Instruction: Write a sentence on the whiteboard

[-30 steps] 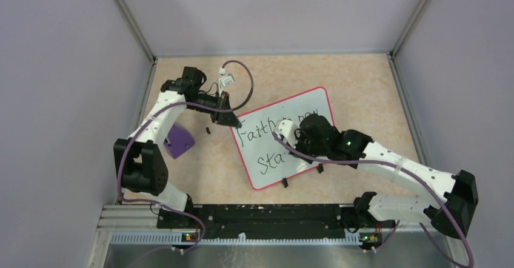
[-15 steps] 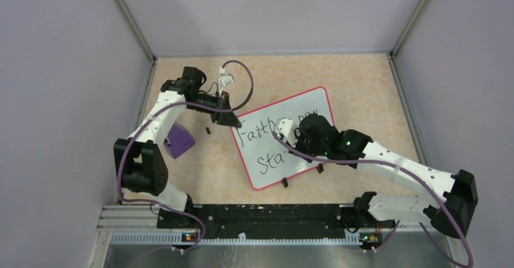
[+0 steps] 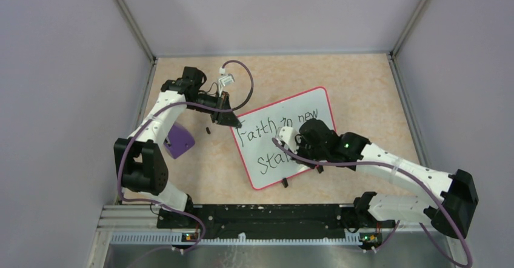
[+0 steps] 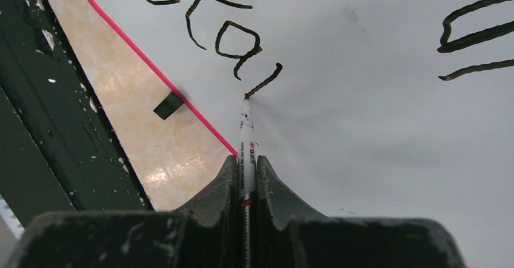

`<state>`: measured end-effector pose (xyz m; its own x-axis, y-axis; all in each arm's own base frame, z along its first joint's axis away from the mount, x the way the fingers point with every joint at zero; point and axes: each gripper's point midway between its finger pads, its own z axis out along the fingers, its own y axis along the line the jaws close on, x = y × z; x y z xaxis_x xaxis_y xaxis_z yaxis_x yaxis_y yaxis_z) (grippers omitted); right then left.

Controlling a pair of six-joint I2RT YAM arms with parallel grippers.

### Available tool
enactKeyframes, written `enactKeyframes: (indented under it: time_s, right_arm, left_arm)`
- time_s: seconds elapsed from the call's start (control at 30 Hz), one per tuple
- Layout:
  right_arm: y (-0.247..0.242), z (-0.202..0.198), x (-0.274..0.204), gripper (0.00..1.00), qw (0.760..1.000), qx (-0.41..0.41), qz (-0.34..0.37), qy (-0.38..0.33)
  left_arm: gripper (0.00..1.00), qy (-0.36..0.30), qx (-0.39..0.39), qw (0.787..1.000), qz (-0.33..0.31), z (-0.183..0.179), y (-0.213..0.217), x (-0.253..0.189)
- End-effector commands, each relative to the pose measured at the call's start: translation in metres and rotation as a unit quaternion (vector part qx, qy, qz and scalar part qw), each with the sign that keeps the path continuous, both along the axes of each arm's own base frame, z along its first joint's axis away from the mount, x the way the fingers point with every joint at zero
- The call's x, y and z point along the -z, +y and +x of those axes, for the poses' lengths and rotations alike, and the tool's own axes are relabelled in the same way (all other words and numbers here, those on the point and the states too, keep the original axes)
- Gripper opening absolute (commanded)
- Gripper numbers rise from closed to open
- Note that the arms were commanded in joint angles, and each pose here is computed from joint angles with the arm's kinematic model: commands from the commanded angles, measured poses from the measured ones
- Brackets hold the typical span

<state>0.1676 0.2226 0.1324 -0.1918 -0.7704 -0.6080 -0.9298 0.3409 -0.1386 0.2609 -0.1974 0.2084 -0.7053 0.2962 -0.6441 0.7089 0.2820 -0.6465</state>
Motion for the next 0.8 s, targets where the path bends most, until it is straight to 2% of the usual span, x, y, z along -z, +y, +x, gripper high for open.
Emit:
enactKeyframes:
  time_s: [0.0, 0.77]
  right_arm:
    - [0.006, 0.009, -0.005, 0.00, 1.000, 0.002, 0.012, -0.012]
    - [0.006, 0.038, -0.045, 0.00, 0.995, 0.058, 0.052, -0.055]
  left_arm:
    - [0.00, -0.009, 0.000, 1.000, 0.030, 0.008, 0.002, 0.016]
    - [0.00, -0.012, -0.001, 0.999, 0.032, 0.007, 0.003, 0.015]
